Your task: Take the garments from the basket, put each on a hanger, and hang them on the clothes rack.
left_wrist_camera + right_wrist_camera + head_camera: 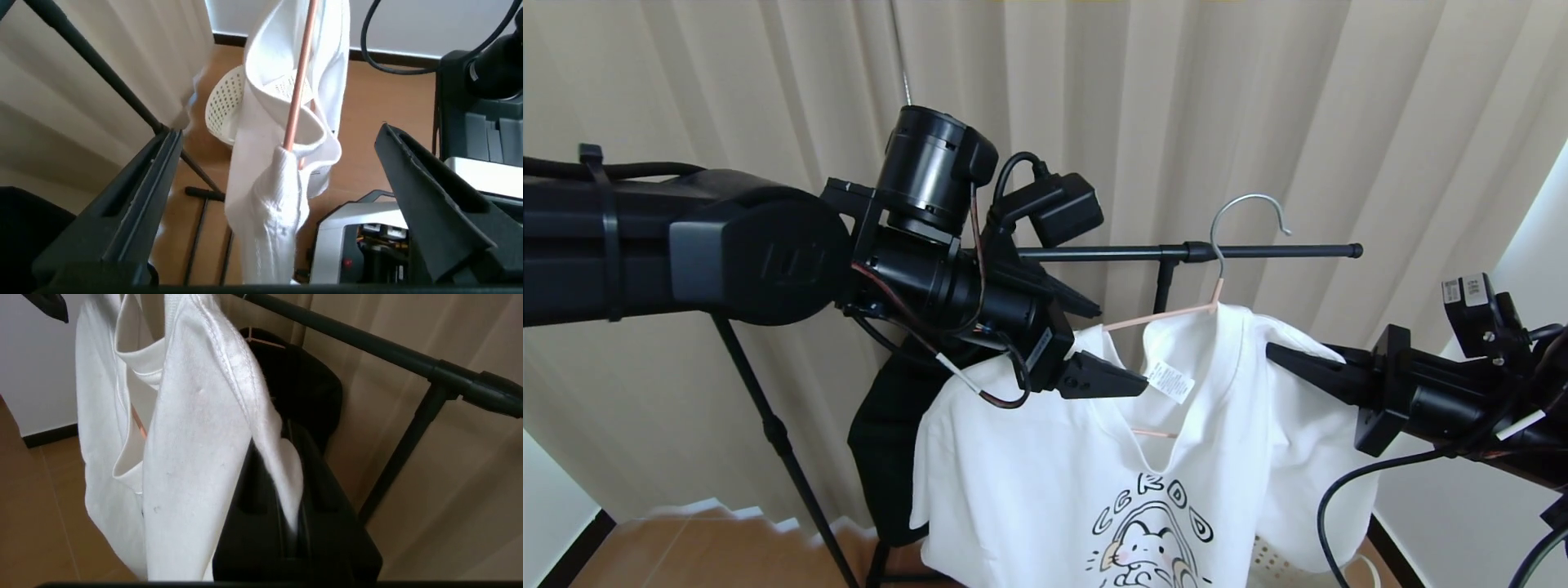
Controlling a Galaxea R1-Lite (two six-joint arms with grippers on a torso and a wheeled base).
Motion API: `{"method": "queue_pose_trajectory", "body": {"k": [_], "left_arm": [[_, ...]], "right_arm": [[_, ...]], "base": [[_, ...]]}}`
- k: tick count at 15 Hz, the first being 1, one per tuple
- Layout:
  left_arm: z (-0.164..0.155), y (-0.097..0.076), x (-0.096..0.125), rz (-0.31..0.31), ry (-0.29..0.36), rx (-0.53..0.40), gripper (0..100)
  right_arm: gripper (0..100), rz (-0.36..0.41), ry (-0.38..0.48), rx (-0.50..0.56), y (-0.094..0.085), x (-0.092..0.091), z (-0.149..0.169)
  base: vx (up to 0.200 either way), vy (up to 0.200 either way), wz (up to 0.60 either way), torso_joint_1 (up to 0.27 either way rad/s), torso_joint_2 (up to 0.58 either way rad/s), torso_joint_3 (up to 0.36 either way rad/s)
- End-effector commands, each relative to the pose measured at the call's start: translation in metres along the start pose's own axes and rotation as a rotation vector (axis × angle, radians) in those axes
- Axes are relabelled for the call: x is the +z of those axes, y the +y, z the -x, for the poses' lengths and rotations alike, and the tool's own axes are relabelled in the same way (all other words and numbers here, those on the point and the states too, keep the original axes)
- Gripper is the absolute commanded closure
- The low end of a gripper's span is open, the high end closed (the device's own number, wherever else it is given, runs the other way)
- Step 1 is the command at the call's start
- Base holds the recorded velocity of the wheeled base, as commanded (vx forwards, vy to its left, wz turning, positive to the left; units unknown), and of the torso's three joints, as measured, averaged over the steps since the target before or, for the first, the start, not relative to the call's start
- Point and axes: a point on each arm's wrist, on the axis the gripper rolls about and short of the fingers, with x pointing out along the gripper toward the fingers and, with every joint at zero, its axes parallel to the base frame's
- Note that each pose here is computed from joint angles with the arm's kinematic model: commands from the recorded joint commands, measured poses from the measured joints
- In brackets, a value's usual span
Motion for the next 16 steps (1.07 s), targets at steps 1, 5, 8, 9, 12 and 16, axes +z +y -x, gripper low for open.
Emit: {"method": "queue_pose_trajectory", "body": {"k": [1,5,8,9,12,16], "left_arm": [[-0.0042,-0.0015,-0.0008,-0.014,0.007,-0.012,0],[-0.0005,-0.0067,0.0050,-0.075,0.035,-0.037,0],[0.0041,-0.0087,0.0078,-0.078,0.070,-0.057,0],[0.0047,-0.0091,0.0079,-0.087,0.071,-0.058,0],[0.0044,-0.0092,0.0071,-0.087,0.073,-0.060,0],[0.0001,-0.0112,0.0057,-0.085,0.079,-0.073,0]], "right_arm": [[100,0.001,-0.001,0.007,0.0012,0.0002,-0.0012],[100,0.002,-0.002,0.007,0.0013,0.0005,-0.0016],[100,0.005,-0.004,0.007,0.0013,0.0012,-0.0016],[100,0.005,-0.004,0.006,0.0009,0.0012,-0.0019],[100,0.007,-0.007,0.004,0.0003,0.0021,-0.0024],[100,0.007,-0.009,0.004,0.0003,0.0028,-0.0024]], "base": [[0.000,0.000,0.00,0.000,0.00,0.000],[0.000,0.000,0.00,0.000,0.00,0.000],[0.000,0.000,0.00,0.000,0.00,0.000],[0.000,0.000,0.00,0.000,0.00,0.000],[0.000,0.000,0.00,0.000,0.00,0.000],[0.000,0.000,0.00,0.000,0.00,0.000]]}}
